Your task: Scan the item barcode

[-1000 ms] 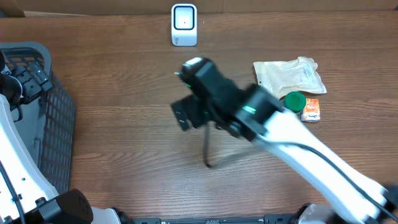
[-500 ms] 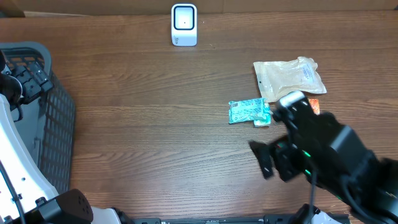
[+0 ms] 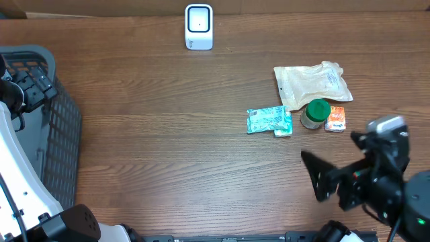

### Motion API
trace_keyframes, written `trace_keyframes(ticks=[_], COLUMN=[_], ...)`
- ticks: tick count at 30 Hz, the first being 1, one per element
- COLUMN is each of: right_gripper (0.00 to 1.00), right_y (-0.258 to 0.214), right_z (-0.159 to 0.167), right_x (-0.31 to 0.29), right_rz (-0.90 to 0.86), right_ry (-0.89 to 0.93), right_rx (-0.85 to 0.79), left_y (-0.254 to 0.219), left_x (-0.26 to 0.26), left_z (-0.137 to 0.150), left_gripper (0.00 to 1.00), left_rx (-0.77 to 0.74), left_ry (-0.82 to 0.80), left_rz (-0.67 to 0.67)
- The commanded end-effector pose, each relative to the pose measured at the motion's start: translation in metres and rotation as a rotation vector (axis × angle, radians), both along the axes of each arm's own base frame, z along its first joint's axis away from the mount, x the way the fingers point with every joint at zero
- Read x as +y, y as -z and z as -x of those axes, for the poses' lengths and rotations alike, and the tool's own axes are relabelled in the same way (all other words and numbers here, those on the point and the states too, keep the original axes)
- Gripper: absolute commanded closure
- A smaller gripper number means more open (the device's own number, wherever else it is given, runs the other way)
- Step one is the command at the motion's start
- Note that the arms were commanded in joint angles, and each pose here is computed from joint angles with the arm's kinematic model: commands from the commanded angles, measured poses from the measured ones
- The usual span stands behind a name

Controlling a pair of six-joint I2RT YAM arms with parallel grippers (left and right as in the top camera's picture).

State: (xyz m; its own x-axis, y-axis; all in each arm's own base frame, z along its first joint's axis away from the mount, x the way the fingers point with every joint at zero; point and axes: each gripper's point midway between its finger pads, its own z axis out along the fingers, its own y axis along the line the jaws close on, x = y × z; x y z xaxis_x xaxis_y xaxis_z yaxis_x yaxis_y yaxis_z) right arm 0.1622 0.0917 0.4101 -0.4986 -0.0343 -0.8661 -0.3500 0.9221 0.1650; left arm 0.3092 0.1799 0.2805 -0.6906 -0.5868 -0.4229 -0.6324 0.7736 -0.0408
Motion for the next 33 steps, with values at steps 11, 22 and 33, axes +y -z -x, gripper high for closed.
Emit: trace_keyframes(ticks=[11, 22, 33], right_gripper=[0.0, 0.0, 0.0], right_y=[0.055, 0.131, 0.173], right_z=[-0.063, -0.066, -0.066], right_x=[-0.004, -0.003, -0.017], right_rz=[0.044, -0.038, -0.018], right_ry=[-0.008, -0.051, 0.004], right_rx=[-0.424, -0.683, -0.675], left_y=[-0.001, -0.001, -0.001], left_x=[0.001, 0.001, 0.001], left_z=[-0.001, -0.001, -0.001], left_gripper=[0.0, 0.0, 0.0], left_rx=[-0.007, -0.007, -0.007], left_ry=[-0.006, -0.006, -0.006], left_rz=[0.003, 0.003, 0.003])
